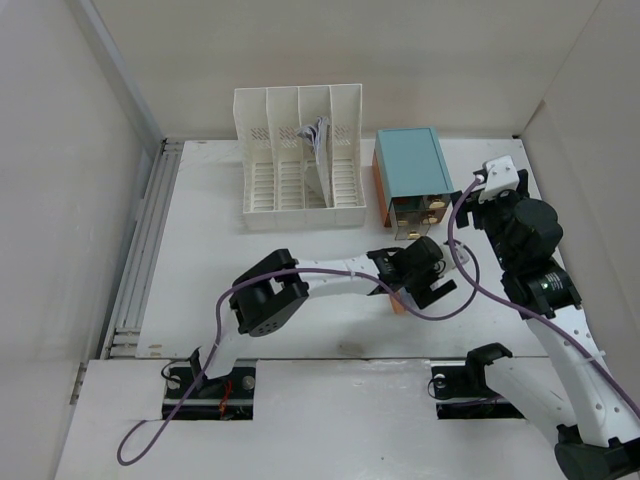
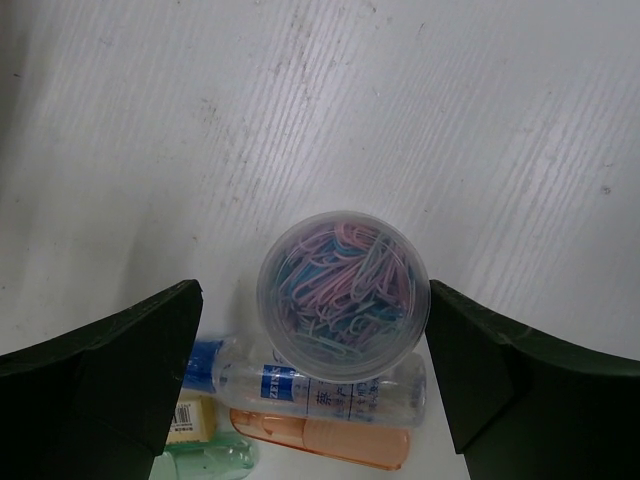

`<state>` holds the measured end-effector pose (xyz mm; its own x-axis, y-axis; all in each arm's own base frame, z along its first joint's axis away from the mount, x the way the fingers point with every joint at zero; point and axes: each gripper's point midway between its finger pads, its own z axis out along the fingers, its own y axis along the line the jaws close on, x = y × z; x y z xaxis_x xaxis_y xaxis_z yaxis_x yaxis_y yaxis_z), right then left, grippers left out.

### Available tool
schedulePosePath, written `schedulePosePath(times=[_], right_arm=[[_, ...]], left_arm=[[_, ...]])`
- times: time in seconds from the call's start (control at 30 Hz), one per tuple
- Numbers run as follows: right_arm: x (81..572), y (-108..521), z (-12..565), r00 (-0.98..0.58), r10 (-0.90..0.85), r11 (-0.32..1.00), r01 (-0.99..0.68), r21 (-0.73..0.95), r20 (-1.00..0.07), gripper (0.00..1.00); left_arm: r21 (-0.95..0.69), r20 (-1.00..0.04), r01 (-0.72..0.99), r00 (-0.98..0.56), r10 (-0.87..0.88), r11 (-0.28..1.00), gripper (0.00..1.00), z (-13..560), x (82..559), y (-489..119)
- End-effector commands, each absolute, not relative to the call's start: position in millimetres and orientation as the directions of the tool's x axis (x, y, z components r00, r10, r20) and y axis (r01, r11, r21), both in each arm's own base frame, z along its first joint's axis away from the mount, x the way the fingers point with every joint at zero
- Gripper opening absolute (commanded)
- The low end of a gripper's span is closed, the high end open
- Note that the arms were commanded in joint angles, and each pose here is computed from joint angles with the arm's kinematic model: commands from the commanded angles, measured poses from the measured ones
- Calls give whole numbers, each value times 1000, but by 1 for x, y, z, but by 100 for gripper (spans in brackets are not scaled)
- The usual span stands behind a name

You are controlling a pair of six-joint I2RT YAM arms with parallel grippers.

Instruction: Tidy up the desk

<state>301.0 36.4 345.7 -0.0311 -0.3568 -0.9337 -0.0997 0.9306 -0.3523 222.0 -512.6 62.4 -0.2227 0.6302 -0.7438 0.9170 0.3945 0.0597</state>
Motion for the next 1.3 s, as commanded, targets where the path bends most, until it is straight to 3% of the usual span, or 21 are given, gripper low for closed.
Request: schedulePosePath(times=[0.0,0.2,0.33,0.5,0.57,0.73,0.9,1.07,1.27], right_arm=[[299,35,363,27,-328,941,-78,-329,-944,86],[297,35,365,36,-326,942,-75,-328,-945,86],[297,35,365,36,-326,942,-75,-328,-945,87],[297,35,365,36,-326,942,-75,-328,-945,87],[297,35,365,36,-326,942,-75,-328,-945,87],[295,25,366,29,-324,946,-19,-324,-946,87],[287,-11,380,23,-283,944,182,-274,-959,87],[285,-18,385,42,-263,942,229,-247,-964,87],[282,-19,387,50,-261,942,231,-243,-964,87]], left_arm=[[77,-757,911,-211,619,405,89,78,228,-516],[61,-751,920,-214,625,388,83,69,225,-519],[49,-759,925,-210,617,376,63,72,224,-525],[36,-760,932,-209,615,362,18,74,221,-529],[35,-771,927,-213,600,374,12,87,222,-527],[18,-839,921,-198,507,389,11,150,221,-527],[0,-913,912,-168,373,411,11,237,214,-507],[-21,-959,901,-140,246,433,11,301,205,-479],[0,-979,800,-123,165,600,9,346,256,-443]])
